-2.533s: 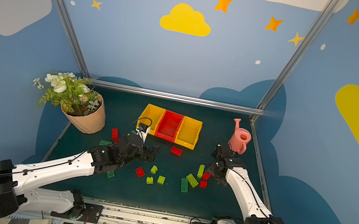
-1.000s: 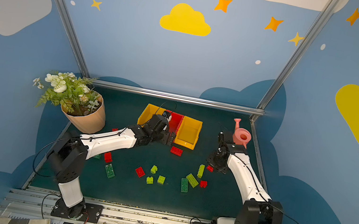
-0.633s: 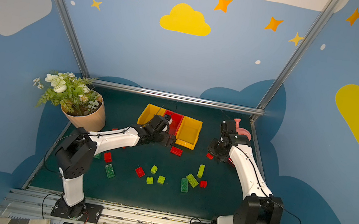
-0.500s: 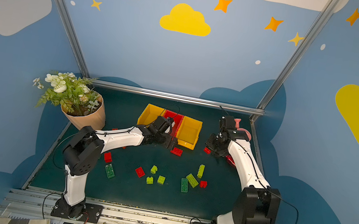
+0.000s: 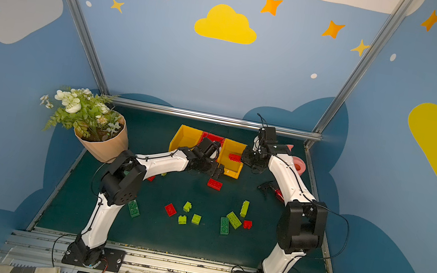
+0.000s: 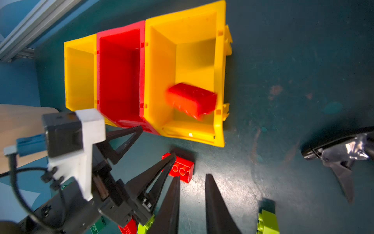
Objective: Sort the legos into containers by color
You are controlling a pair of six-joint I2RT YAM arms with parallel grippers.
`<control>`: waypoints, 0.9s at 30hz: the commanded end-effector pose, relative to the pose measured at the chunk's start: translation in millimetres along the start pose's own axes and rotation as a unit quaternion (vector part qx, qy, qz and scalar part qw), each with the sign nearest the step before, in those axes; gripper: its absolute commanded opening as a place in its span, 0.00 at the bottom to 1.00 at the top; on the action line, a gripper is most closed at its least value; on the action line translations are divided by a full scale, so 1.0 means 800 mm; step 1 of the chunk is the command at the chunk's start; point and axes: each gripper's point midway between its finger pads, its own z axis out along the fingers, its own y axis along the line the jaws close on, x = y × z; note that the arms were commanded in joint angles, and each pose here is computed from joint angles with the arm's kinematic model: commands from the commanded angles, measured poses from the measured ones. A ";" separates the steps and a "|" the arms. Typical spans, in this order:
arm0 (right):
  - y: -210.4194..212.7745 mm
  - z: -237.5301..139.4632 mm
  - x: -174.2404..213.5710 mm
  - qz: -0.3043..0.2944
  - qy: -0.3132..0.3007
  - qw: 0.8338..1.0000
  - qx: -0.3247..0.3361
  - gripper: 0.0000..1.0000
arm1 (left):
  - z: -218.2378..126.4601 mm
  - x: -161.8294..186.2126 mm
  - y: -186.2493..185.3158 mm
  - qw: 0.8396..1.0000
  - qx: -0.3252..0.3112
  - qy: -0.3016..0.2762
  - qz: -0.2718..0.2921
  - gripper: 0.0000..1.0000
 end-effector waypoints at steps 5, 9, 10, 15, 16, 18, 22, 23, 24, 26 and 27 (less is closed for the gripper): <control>0.012 0.006 -0.019 -0.024 0.000 1.000 -0.011 0.23 | -0.007 -0.008 0.004 1.000 0.021 0.021 0.000 0.96; 0.014 0.012 -0.019 -0.023 0.006 1.000 -0.015 0.27 | -0.032 -0.008 -0.001 0.999 0.029 0.021 0.012 0.96; 0.013 0.013 -0.019 -0.023 0.008 1.000 -0.015 0.29 | -0.038 -0.009 0.000 0.999 0.029 0.019 0.015 0.97; 0.006 0.017 0.001 -0.019 0.031 0.999 -0.006 0.48 | -0.072 -0.013 0.002 1.000 0.020 -0.004 0.021 1.00; 0.004 0.016 0.011 -0.025 0.039 0.999 0.001 0.52 | -0.081 -0.015 0.003 1.000 0.016 -0.013 0.019 1.00; 0.001 0.013 0.029 -0.044 0.053 0.998 0.015 0.55 | -0.100 -0.015 0.007 0.999 0.010 -0.031 0.016 1.00; 0.009 0.013 0.077 -0.095 0.086 0.991 0.033 0.63 | -0.138 -0.002 0.030 0.998 -0.019 -0.062 -0.010 1.00; 0.014 0.015 0.090 -0.107 0.095 0.989 0.035 0.65 | -0.148 0.003 0.036 0.997 -0.026 -0.070 -0.016 1.00; 0.016 0.019 0.101 -0.114 0.104 0.987 0.038 0.66 | -0.157 0.009 0.041 0.996 -0.033 -0.077 -0.022 1.00; 0.023 0.027 0.124 -0.123 0.121 0.984 0.044 0.69 | -0.173 0.027 0.060 0.994 -0.060 -0.085 -0.038 1.00; 0.026 0.030 0.130 -0.124 0.123 0.984 0.046 0.70 | -0.182 0.035 0.067 0.993 -0.069 -0.090 -0.044 1.00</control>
